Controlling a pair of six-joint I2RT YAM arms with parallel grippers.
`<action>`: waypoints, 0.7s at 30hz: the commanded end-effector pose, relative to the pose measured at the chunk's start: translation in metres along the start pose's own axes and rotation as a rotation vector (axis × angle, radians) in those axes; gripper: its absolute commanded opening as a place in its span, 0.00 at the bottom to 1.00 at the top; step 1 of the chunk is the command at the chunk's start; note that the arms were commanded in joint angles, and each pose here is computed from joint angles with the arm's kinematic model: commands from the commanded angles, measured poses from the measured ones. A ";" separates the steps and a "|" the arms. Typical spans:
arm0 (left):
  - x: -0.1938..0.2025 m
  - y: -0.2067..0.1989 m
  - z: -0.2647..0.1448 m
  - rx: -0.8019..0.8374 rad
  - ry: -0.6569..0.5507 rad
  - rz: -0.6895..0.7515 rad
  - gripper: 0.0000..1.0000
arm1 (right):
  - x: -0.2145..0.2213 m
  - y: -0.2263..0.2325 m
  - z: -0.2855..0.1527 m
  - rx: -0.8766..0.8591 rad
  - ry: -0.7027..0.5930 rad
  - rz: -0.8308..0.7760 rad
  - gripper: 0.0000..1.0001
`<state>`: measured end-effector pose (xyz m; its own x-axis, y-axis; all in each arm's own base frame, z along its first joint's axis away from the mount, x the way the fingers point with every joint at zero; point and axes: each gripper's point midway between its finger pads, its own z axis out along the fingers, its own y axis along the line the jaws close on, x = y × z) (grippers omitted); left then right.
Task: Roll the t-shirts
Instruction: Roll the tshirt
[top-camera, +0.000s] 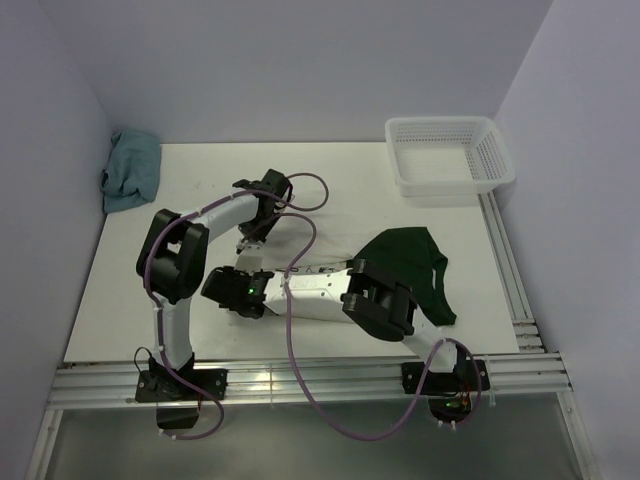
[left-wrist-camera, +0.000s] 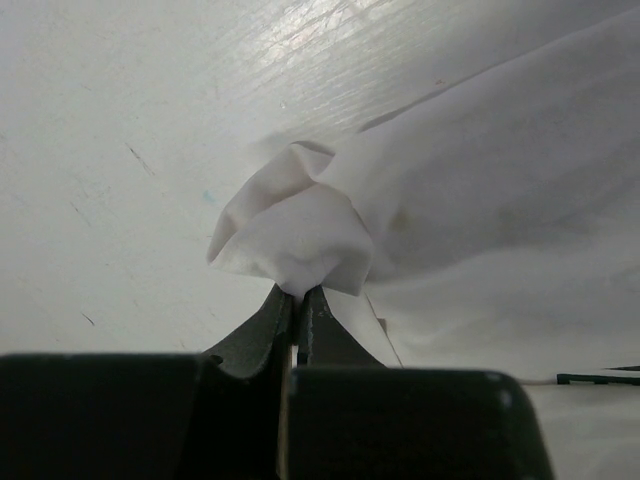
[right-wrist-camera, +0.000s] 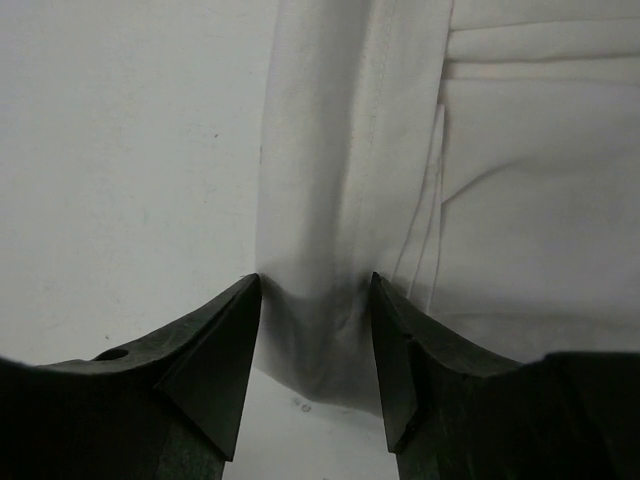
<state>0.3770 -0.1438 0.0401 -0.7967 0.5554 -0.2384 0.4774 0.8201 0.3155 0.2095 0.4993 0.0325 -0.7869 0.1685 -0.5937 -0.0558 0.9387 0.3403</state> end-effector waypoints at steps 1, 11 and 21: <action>-0.015 -0.003 -0.006 0.002 -0.038 -0.020 0.00 | -0.001 0.010 -0.002 -0.010 0.000 -0.017 0.57; -0.015 -0.007 -0.006 0.005 -0.036 -0.009 0.00 | 0.005 0.011 -0.009 0.045 -0.014 -0.080 0.61; -0.013 -0.010 -0.005 0.006 -0.030 -0.001 0.00 | 0.026 0.006 0.003 0.085 0.041 -0.102 0.61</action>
<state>0.3748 -0.1475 0.0394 -0.7922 0.5647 -0.2314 0.4881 0.8138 0.3154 0.2002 0.5123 0.0315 -0.7865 0.1004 -0.6094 -0.0841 0.9601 0.2667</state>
